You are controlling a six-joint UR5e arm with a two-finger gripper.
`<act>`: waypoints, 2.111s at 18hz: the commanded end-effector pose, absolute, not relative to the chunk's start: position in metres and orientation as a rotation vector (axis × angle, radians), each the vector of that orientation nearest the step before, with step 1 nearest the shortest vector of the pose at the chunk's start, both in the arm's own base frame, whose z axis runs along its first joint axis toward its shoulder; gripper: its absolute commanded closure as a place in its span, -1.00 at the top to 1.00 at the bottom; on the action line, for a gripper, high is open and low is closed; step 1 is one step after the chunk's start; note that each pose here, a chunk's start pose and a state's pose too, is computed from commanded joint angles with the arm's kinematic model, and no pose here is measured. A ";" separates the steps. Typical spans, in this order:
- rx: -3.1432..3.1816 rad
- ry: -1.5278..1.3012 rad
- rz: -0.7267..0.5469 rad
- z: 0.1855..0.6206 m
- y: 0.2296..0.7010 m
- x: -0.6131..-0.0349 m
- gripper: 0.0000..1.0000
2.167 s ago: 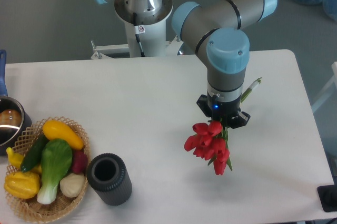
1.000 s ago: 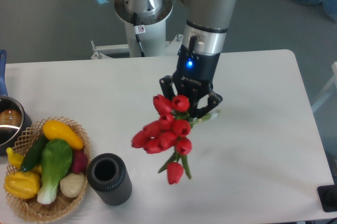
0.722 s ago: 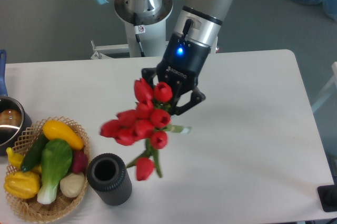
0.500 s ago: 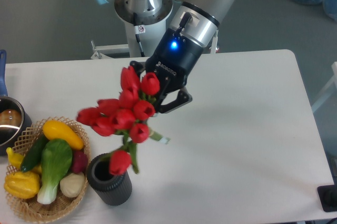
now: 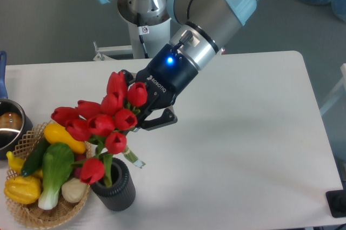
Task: Insert the flowers into the vase
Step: 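Lower the tulip stems down into the black vase opening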
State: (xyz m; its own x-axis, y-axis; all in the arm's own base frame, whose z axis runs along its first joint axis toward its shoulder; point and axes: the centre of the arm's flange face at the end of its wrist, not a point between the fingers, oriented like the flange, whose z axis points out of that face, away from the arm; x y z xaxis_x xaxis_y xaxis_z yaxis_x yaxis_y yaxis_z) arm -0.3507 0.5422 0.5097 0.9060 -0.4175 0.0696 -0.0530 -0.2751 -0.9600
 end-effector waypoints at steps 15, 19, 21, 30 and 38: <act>-1.744 0.332 -0.506 0.482 0.557 -0.363 -1.00; -1.747 0.329 -0.519 0.474 0.561 -0.364 -1.00; -1.749 0.328 -0.524 0.469 0.563 -0.365 -1.00; -1.755 0.321 -0.538 0.446 0.570 -0.374 -1.00; -1.761 0.329 -0.549 0.409 0.580 -0.384 -1.00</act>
